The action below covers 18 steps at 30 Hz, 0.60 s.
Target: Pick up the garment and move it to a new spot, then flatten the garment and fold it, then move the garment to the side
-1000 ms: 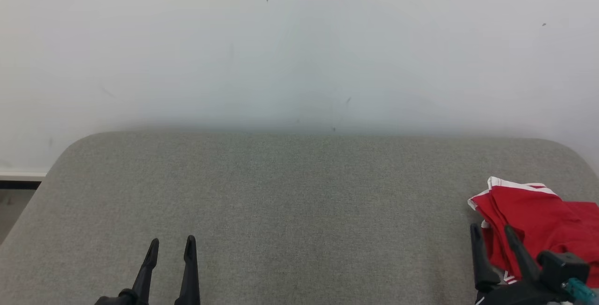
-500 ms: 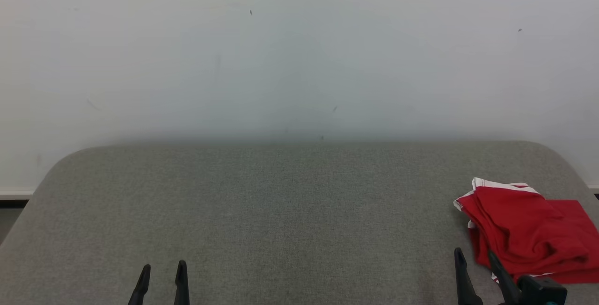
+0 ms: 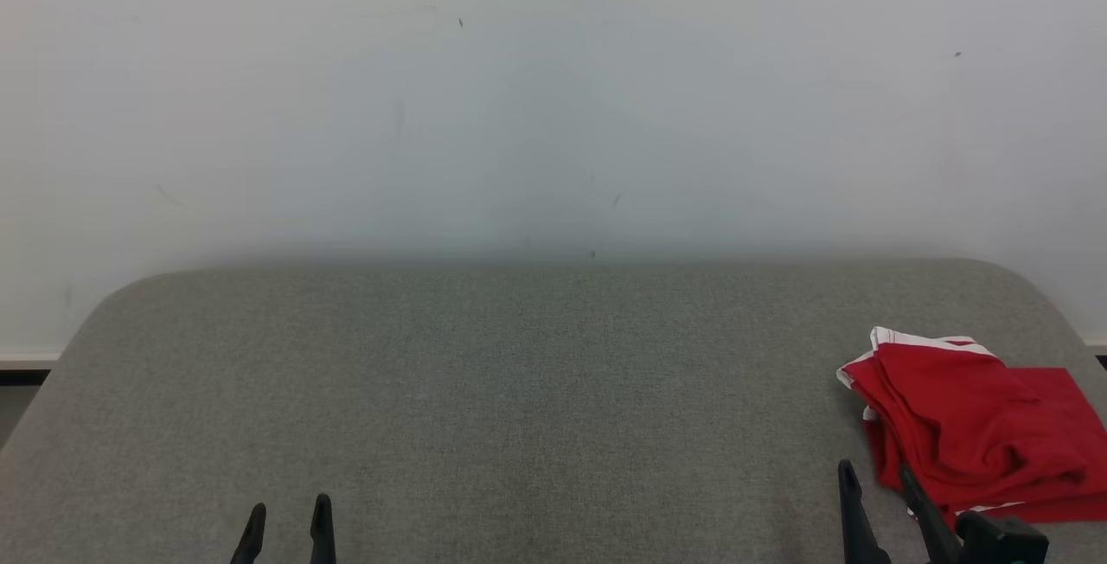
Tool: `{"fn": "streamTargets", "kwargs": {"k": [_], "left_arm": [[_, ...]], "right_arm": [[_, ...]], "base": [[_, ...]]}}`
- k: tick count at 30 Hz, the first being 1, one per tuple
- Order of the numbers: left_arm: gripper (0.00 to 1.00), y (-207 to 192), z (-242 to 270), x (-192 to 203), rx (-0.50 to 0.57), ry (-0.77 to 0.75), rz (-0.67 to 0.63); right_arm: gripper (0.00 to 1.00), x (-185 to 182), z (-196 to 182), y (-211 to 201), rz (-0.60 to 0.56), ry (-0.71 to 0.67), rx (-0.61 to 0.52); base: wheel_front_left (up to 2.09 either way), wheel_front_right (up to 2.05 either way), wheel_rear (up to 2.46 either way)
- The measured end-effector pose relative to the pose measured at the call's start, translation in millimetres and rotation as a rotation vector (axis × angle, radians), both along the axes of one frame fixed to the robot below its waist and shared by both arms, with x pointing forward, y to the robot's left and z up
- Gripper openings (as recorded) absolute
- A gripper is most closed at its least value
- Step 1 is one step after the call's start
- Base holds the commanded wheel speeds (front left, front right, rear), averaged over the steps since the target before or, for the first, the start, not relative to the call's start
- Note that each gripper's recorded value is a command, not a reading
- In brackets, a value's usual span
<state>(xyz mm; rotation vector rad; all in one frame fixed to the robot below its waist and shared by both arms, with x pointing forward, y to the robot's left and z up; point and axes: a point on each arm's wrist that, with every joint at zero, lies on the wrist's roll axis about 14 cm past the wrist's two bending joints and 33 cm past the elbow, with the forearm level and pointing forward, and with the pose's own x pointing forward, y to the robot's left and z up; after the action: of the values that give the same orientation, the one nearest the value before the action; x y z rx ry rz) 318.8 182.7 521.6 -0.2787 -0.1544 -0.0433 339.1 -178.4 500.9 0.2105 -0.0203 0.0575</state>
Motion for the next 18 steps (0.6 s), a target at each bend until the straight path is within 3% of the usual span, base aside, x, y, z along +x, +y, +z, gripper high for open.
{"fn": "streamTargets", "kwargs": {"k": [8, 9, 18], "left_arm": [[1.00, 9.7, -4.6, 2.6, 0.002, 0.019, 0.001], [0.00, 11.4, -4.7, 3.3, 0.003, 0.020, 0.001], [0.00, 11.0, -37.1, -5.4, -0.059, 0.131, 0.007]], "right_arm": [[1.00, 0.2, -2.3, 1.1, 0.003, 0.008, 0.003], [0.00, 0.4, -2.5, 1.4, 0.004, 0.008, 0.003], [0.00, -11.6, -35.5, -4.2, -0.020, 0.120, 0.059]], "base": [[0.00, 0.00, 0.00], [0.00, 0.00, 0.00], [0.00, 0.00, 0.00]]}}
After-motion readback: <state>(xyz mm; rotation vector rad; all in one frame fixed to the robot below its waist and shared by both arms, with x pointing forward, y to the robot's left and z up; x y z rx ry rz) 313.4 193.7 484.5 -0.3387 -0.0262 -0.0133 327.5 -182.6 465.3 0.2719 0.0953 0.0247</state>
